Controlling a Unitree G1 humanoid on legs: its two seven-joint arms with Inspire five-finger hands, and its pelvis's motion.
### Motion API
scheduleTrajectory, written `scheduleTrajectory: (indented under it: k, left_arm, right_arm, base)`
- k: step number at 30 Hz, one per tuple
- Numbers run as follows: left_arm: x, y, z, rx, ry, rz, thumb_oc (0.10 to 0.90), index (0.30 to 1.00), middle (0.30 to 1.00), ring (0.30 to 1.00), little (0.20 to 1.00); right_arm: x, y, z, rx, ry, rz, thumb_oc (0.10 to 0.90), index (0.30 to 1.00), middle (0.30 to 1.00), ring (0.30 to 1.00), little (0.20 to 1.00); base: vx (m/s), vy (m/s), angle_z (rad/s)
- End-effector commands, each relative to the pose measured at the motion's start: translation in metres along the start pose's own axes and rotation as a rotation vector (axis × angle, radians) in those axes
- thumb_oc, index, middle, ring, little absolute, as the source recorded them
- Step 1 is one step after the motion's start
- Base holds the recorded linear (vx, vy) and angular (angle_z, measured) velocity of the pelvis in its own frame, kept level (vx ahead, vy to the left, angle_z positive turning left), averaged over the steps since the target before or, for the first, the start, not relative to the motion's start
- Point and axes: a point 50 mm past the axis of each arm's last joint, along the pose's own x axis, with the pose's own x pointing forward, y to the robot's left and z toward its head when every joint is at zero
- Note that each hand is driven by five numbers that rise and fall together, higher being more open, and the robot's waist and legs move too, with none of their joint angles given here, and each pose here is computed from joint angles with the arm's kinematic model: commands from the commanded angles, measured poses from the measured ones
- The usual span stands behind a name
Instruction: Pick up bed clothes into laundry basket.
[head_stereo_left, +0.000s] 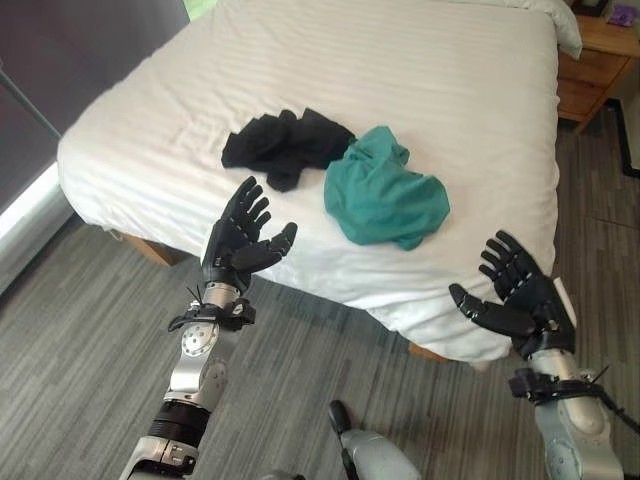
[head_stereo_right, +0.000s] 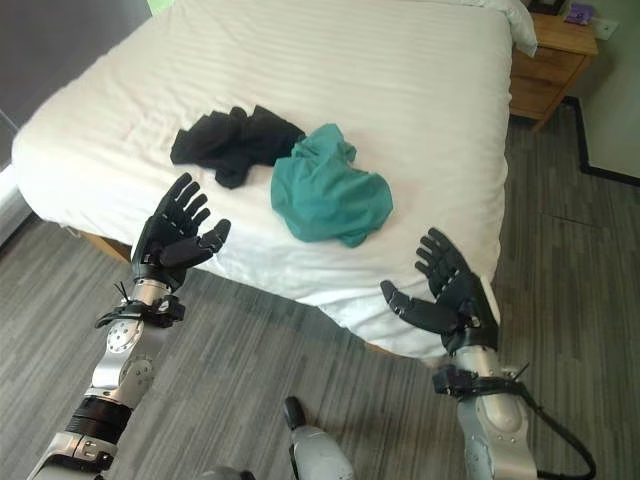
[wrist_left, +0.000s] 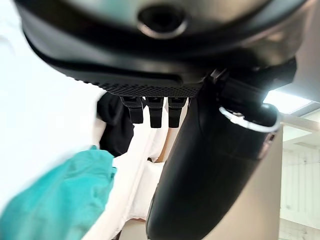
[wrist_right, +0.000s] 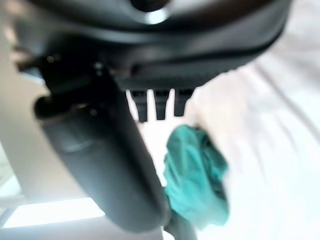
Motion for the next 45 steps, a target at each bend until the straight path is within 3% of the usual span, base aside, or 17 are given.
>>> scheduleTrajectory:
  k: [1,6,15,18,22,26,30,37,39,41,45]
  left_arm:
    - [0.018,-0.017,0.043,0.004,-0.227,-0.107,0.800,0.900,0.900,0.900,0.900]
    - [0.013,-0.006,0.066,0.023,-0.323,-0.096,0.800,0.900,0.900,0.900,0.900]
    - [0.018,-0.016,0.088,0.015,-0.424,-0.148,0.800,0.900,0.900,0.900,0.900]
    - [0.019,-0.002,0.118,0.194,-0.509,-0.129,0.800,0.900,0.900,0.900,0.900]
    - [0.030,0.005,0.129,0.274,-0.518,-0.092,0.800,0.900,0.900,0.900,0.900]
    - [0.047,0.026,0.146,0.605,-0.428,-0.072,0.800,0.900,0.900,0.900,0.900]
    - [0.063,0.032,0.149,0.695,-0.335,-0.086,0.800,0.900,0.900,0.900,0.900]
    - [0.119,0.007,0.172,1.073,-0.279,-0.091,0.800,0.900,0.900,0.900,0.900]
    - [0.124,0.005,0.170,1.119,-0.250,-0.092,0.800,0.900,0.900,0.900,0.900]
    - [0.136,0.001,0.167,1.292,-0.181,-0.101,0.800,0.900,0.900,0.900,0.900]
    - [0.142,0.000,0.167,1.351,-0.167,-0.075,0.800,0.900,0.900,0.900,0.900]
  right_arm:
    - [0.011,-0.004,0.053,-0.050,-0.261,0.041,0.800,0.900,0.900,0.900,0.900]
    - [0.013,-0.006,0.056,-0.076,-0.270,0.055,0.800,0.900,0.900,0.900,0.900]
    - [0.006,-0.007,0.052,-0.114,-0.257,0.011,0.800,0.900,0.900,0.900,0.900]
    - [0.007,0.002,0.047,-0.127,-0.253,0.037,0.800,0.900,0.900,0.900,0.900]
    - [0.008,0.006,0.042,-0.127,-0.232,0.052,0.800,0.900,0.900,0.900,0.900]
    - [0.007,-0.006,0.039,-0.138,-0.197,0.034,0.800,0.900,0.900,0.900,0.900]
    - [0.002,-0.010,0.034,-0.101,-0.150,0.045,0.800,0.900,0.900,0.900,0.900]
    - [0.001,-0.009,0.031,-0.077,-0.134,0.060,0.800,0.900,0.900,0.900,0.900]
    - [-0.001,-0.009,0.030,-0.078,-0.125,0.057,0.800,0.900,0.900,0.900,0.900]
    - [-0.006,-0.011,0.028,-0.088,-0.104,0.059,0.800,0.900,0.900,0.900,0.900]
    - [-0.007,-0.010,0.026,-0.078,-0.105,0.044,0.800,0.900,0.900,0.900,0.900]
  base:
    - [0.00,0.000,-1.00]
    - [0.36,0.346,-0.66]
    - [0.24,0.315,-0.46]
    - [0.15,0.303,-0.33]
    - [0.04,0.261,-0.21]
    - [0.07,0.196,-0.06]
    - [0.06,0.072,0.07]
    - [0.02,0.011,0.03]
    - [0.00,0.006,0.11]
    - [0.01,0.007,-0.02]
    - [0.01,0.002,0.00]
